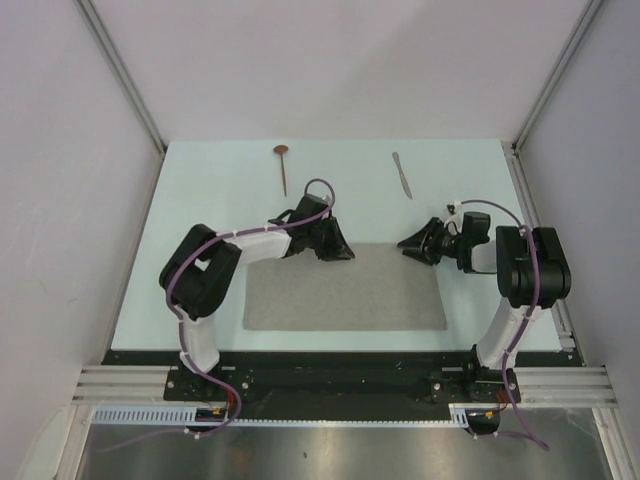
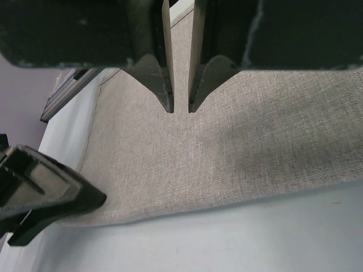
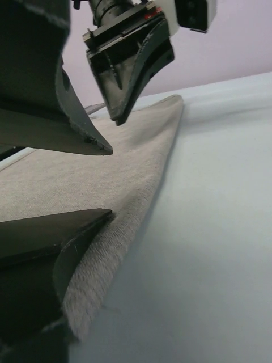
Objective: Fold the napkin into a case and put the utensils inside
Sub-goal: Smooth out the rectangle-folded napkin at the center of the board.
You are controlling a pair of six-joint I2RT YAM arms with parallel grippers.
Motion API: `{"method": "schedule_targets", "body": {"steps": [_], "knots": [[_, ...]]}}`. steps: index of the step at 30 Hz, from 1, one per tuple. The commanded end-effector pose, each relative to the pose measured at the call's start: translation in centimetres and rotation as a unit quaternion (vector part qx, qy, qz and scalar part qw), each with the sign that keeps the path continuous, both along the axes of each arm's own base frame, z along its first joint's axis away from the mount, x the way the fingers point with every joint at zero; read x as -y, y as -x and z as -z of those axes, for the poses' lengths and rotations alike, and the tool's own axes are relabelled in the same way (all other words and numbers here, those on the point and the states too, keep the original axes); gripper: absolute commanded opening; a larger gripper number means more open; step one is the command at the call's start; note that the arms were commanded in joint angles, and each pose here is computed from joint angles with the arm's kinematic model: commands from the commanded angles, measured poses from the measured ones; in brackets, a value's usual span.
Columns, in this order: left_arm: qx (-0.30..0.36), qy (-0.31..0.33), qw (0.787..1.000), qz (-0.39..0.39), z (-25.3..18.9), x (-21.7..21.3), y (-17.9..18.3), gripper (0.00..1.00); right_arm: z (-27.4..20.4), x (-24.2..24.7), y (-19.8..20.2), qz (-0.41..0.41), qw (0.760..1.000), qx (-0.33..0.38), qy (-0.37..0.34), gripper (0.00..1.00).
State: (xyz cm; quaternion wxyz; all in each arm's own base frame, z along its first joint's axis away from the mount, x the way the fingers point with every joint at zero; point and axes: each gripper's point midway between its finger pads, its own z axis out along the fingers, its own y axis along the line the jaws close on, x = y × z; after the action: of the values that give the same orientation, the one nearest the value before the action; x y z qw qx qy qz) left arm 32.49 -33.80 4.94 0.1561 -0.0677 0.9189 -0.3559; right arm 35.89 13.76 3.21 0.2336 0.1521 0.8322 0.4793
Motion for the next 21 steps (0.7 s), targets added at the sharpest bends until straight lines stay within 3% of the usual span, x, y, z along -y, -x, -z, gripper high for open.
{"method": "schedule_targets", "body": {"steps": [1,9,13,15,17,18,21], "knots": [[0.043,0.037,0.998,0.023,-4.0,1.5,0.1,0.2,0.0,1.8,-3.6,0.028,0.999,0.026,0.001,0.48],[0.046,0.026,0.997,0.048,-3.9,-1.9,5.1,0.22,2.6,3.4,-5.0,0.068,0.997,-0.038,-0.015,0.48],[0.078,0.012,0.995,0.064,-5.3,-3.2,6.2,0.24,0.7,4.8,-6.7,0.071,0.997,-0.022,0.004,0.49],[0.106,-0.011,0.992,0.066,-6.4,-4.3,6.2,0.27,-1.8,6.0,-8.5,0.085,0.994,0.001,0.067,0.53],[0.118,-0.028,0.99,0.067,-7.0,-5.3,6.4,0.3,-3.2,7.2,-6.5,0.081,0.983,-0.04,0.16,0.61],[0.137,-0.032,0.988,0.069,-7.8,-5.6,6.5,0.34,-2.9,8.4,-6.2,0.105,0.964,-0.06,0.237,0.65],[0.149,-0.04,0.985,0.073,-8.6,-6.3,6.7,0.42,-4.1,9.3,-1.7,0.088,0.918,-0.125,0.365,0.71]]}}
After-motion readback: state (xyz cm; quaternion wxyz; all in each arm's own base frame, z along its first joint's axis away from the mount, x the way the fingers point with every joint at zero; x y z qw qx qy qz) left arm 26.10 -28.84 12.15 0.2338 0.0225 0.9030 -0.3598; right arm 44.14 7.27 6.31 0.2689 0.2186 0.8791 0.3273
